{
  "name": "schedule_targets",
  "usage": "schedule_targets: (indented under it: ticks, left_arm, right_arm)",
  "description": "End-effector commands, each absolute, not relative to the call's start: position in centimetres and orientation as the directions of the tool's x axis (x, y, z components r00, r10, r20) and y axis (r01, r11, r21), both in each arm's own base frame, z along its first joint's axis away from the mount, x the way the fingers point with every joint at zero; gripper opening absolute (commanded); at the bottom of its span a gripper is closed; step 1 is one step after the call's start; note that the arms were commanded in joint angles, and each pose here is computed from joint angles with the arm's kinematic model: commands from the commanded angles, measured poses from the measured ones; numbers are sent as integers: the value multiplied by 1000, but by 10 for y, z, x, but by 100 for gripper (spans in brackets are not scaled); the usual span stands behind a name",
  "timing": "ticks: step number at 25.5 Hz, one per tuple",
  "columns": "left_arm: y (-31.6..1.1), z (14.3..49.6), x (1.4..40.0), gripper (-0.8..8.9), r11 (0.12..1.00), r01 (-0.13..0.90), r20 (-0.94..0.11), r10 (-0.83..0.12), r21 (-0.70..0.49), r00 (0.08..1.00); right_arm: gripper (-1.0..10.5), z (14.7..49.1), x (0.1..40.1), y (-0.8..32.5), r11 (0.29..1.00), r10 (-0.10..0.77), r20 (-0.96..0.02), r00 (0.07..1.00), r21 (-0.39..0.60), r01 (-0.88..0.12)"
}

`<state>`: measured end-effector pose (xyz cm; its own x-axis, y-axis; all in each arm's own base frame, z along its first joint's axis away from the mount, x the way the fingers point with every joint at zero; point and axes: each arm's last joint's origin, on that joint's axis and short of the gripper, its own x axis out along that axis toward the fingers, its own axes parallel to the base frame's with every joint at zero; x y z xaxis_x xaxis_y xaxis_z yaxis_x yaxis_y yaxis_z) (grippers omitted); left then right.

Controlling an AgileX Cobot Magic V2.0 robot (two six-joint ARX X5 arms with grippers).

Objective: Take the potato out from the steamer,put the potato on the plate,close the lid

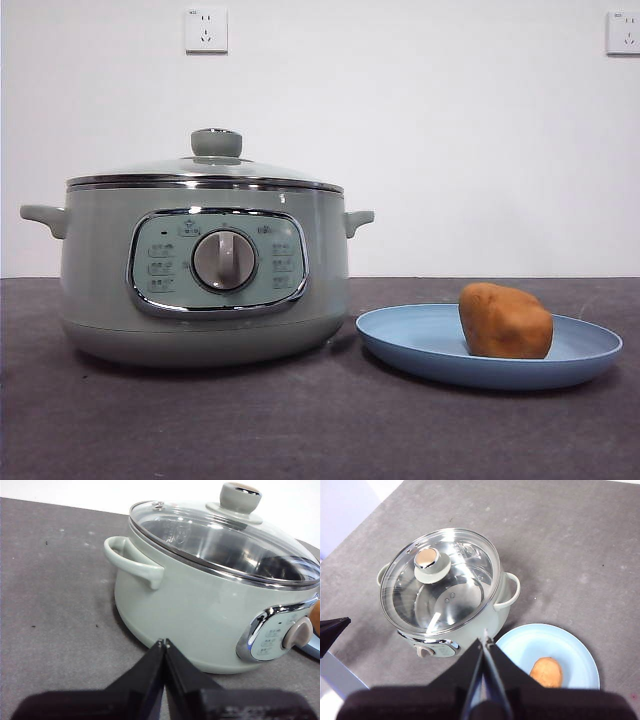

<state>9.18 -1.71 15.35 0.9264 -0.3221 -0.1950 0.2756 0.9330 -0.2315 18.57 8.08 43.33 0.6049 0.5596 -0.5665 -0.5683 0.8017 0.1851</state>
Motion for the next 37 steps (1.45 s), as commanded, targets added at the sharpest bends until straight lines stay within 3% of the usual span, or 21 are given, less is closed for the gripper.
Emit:
schedule_targets:
  ticks: [1,4,6,10,14,18,24,29,37]
  left_arm:
    - [-17,149,92,-4,934,268,-207,-318,-236,925]
    - [-17,149,92,-4,934,268,-207,-318,-237,925]
    - [-17,149,92,-4,934,268,-207,-318,-237,925]
    - [-17,149,92,-4,934,268,-207,-318,-236,925]
    - [-17,149,92,-4,934,268,-207,-318,-236,925]
    - [-17,149,92,-4,934,268,-207,-318,-236,925]
    - [-17,149,92,-4,934,268,-207,-318,-236,925]
    - [-17,149,92,-4,934,268,-207,-318,-236,925]
    - [-17,149,92,-4,934,269,-206,-318,-236,925]
  right_arm:
    - [-2,435,185,80,803,560,-561,610,187,-566]
    - [-2,435,185,80,803,561,-560,610,187,-566]
    - [-1,434,187,76,797,529,-568,631,77,-599]
    - [-1,427,196,44,884,404,-546,734,26,-467]
    - [-1,382,187,16,949,302,-385,872,32,-315]
    - [-1,306,161,-2,978,206,-251,946,84,-191]
    - [-1,230,136,-4,980,174,-146,974,122,-156]
    - [-1,192,121,-3,975,167,-48,985,154,-158]
    - [-1,168,110,-3,978,111,-65,992,186,-97]
